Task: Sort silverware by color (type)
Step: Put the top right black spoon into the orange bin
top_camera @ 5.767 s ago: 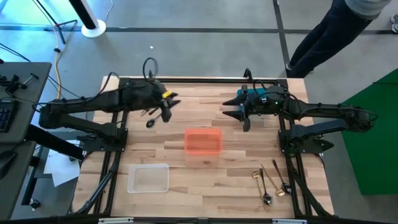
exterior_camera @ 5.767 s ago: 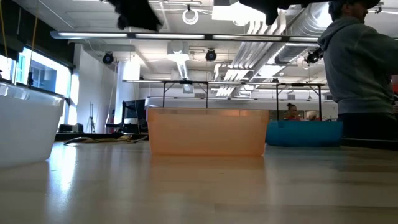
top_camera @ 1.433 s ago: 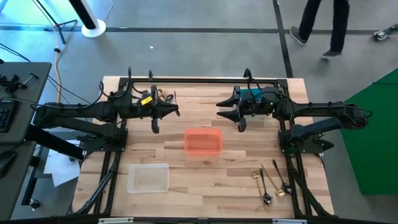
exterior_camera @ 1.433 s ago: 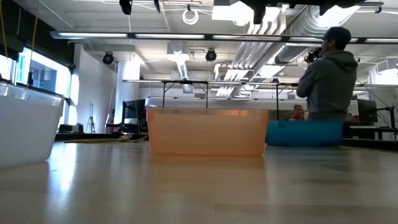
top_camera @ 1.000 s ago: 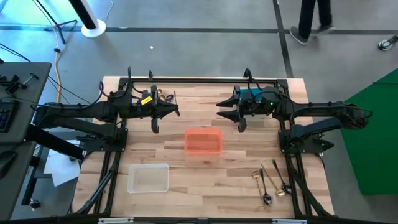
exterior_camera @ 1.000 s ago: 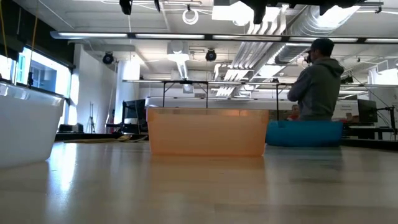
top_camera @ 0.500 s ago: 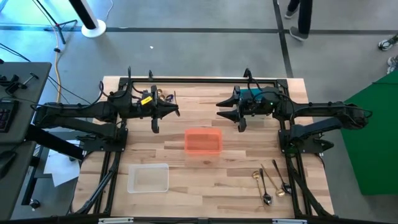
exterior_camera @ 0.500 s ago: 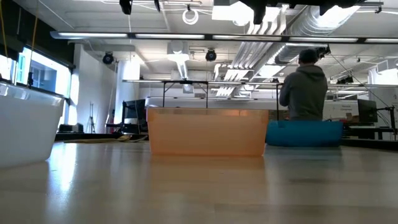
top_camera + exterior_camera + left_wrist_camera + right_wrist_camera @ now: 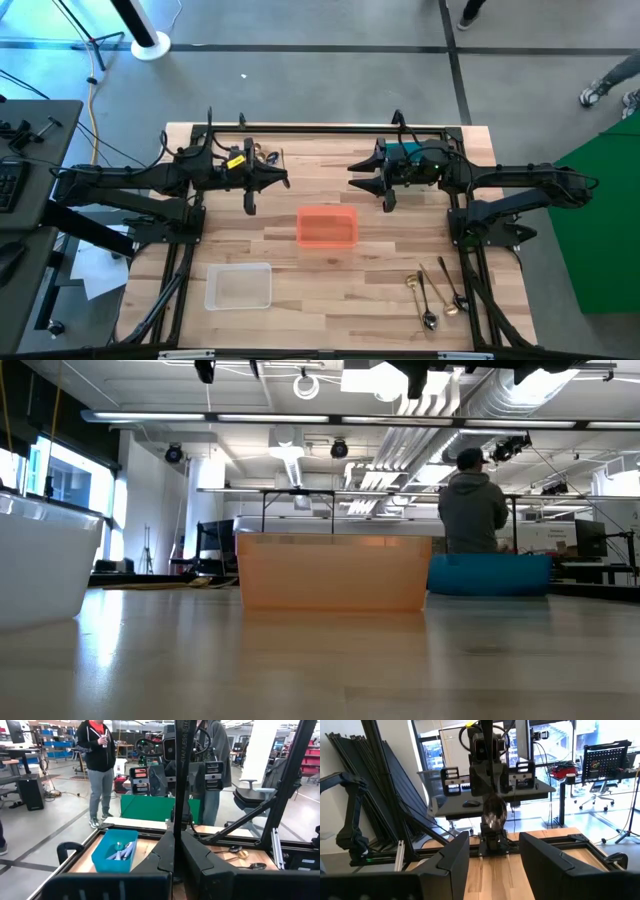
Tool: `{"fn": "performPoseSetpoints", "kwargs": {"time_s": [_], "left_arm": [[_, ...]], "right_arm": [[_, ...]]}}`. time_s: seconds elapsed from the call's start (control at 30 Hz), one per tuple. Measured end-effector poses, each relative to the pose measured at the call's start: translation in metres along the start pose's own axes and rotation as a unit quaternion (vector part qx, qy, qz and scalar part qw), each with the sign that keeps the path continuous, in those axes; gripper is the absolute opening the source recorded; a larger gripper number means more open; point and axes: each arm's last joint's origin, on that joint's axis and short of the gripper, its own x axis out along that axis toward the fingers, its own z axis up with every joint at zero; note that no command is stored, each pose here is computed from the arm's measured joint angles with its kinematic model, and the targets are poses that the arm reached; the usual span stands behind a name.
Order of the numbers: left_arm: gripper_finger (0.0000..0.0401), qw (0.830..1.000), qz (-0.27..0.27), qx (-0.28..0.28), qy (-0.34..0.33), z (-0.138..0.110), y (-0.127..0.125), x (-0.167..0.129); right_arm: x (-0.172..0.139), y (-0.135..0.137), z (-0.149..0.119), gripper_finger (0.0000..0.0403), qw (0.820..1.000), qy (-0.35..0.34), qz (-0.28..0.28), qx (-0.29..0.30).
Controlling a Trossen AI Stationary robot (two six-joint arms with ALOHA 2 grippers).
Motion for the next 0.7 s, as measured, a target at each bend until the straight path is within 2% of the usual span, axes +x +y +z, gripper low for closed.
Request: {"fn": "performPoseSetpoints", "kwargs": {"time_s": [0.2, 0.43, 0.7], "left_arm": [[0.0000, 1.000, 0.001, 0.001, 0.022, -0.012, -0.001, 0.028], [0.0000, 0.999, -0.013, 0.015, 0.051, -0.013, -0.004, 0.068], [0.0000, 0.999, 0.006, 0.000, 0.054, -0.013, -0.004, 0.084]], "right_arm": [[0.010, -0.001, -0.003, 0.0158, 0.999, -0.007, -0.029, 0.015], [0.050, -0.002, 0.002, 0.0158, 1.000, 0.002, -0.025, 0.005], [0.073, -0.012, 0.003, 0.0158, 0.999, 0.006, -0.030, 0.028]]}}
